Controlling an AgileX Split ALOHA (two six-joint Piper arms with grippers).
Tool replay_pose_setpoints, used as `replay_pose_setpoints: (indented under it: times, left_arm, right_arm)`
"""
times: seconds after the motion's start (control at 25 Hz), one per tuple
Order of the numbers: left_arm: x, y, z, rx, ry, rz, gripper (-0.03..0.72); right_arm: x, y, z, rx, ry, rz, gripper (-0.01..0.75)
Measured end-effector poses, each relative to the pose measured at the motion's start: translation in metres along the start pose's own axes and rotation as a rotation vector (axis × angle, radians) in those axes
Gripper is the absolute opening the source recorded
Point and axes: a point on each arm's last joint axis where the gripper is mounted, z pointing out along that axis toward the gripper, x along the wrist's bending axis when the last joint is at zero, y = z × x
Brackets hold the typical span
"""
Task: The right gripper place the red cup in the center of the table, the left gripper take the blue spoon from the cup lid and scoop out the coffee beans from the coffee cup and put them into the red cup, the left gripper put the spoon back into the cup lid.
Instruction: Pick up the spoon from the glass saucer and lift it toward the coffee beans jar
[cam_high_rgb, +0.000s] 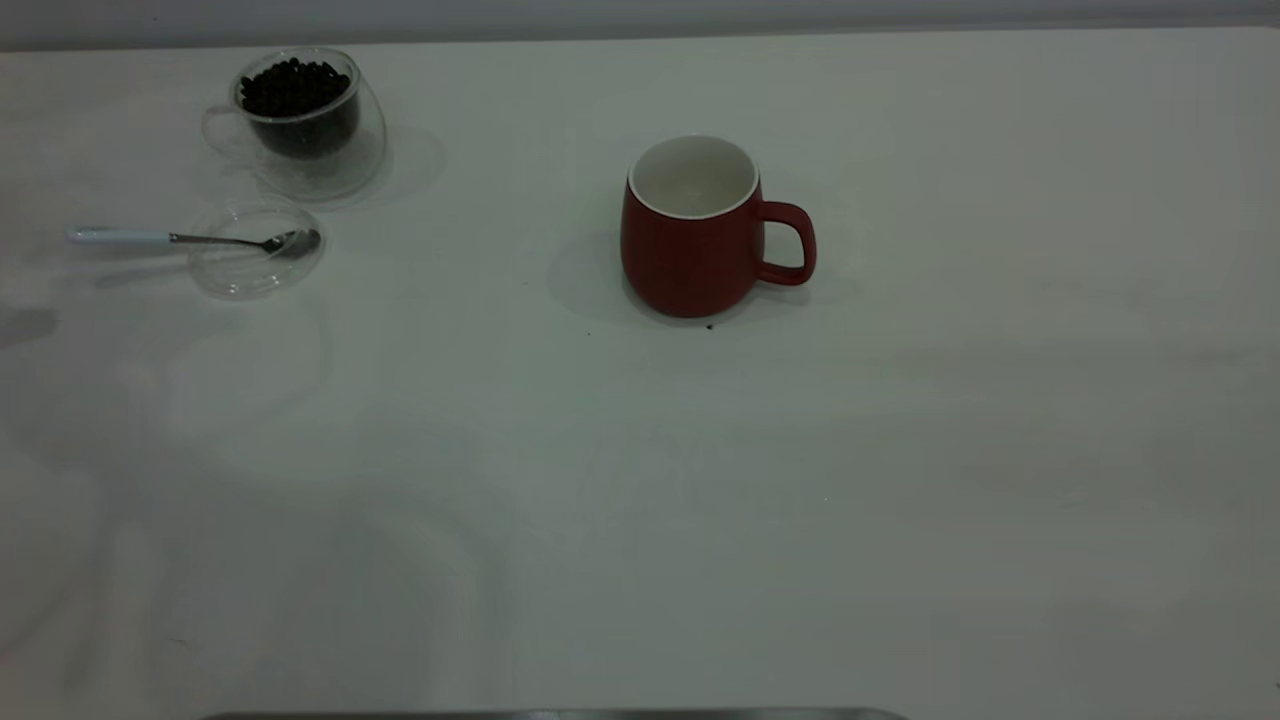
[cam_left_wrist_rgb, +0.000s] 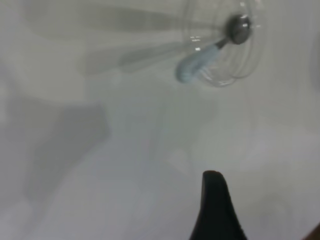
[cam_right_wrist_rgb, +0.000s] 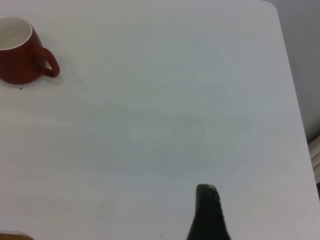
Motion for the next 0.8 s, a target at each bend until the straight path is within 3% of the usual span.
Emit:
replay_pose_setpoints:
  times: [0.12, 0.36, 0.8]
  left_arm:
    - [0.011, 0.001, 0.01, -0.025, 0.004, -0.003, 0.57]
    - [0.027, 0.001, 0.037, -0.102, -0.096, -0.008, 0.57]
    - [0.049, -0.006, 0.069, -0.151, -0.172, -0.05, 0.57]
  right_arm:
    - [0.0, 0.0, 0.0, 0.0, 0.0, 0.0, 0.59]
    - [0.0, 0.0, 0.0, 0.0, 0.0, 0.0, 0.59]
    - [0.0, 0.0, 0.0, 0.0, 0.0, 0.0, 0.59]
